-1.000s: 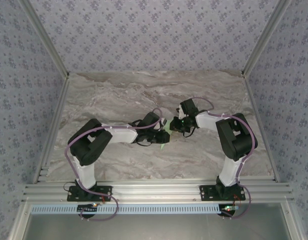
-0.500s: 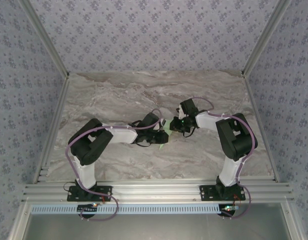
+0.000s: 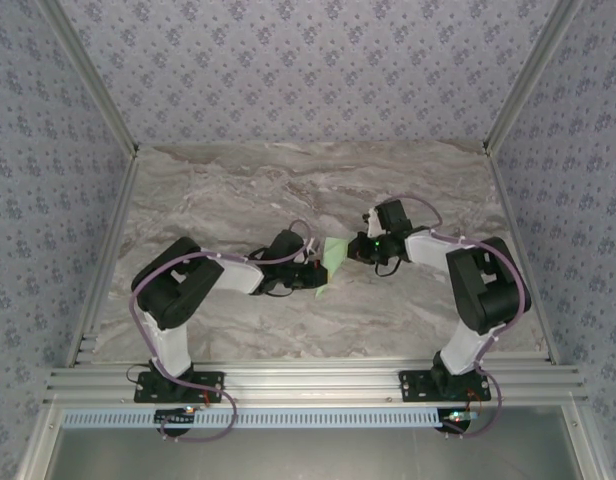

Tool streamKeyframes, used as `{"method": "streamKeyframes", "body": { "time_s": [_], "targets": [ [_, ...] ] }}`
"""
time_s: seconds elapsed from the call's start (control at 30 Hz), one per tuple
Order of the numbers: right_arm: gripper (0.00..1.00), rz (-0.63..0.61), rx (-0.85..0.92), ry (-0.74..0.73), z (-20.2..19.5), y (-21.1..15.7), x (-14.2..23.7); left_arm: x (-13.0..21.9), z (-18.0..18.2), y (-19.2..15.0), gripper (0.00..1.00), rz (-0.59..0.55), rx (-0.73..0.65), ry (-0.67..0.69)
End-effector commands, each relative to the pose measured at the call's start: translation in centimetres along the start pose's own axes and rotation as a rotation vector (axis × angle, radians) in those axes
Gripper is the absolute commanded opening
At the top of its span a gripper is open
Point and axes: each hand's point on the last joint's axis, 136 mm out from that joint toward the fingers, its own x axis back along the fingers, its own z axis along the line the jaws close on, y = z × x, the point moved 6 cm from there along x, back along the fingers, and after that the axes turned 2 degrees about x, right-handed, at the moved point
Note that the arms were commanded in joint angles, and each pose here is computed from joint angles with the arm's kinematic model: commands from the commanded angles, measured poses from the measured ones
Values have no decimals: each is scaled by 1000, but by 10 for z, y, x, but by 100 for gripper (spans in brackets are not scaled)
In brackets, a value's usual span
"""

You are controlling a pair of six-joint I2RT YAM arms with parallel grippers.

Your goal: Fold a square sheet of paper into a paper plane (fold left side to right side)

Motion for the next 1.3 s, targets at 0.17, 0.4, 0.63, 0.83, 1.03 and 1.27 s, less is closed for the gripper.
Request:
{"method": "streamKeyframes", "body": {
  "time_s": [0.17, 0.4, 0.63, 0.83, 1.03, 1.27],
  "targets": [
    [9, -6, 94, 178, 39, -15, -7, -6, 38, -22, 0, 69, 93, 68],
    [10, 30, 91, 168, 41, -16, -26, -7, 39, -22, 0, 73, 92, 72],
    [10, 66, 74, 78, 28, -19, -40, -7, 39, -22, 0, 77, 92, 78],
    [9, 85, 88, -17, 13, -21, -44, -7, 42, -23, 0, 81, 98, 92],
    [9, 90, 93, -83, 0, -18, -44, -8, 46, -24, 0, 88, 108, 102],
    [9, 82, 79, -93, -14, -10, -45, -12, 51, -26, 0, 97, 121, 115]
  ]
}}
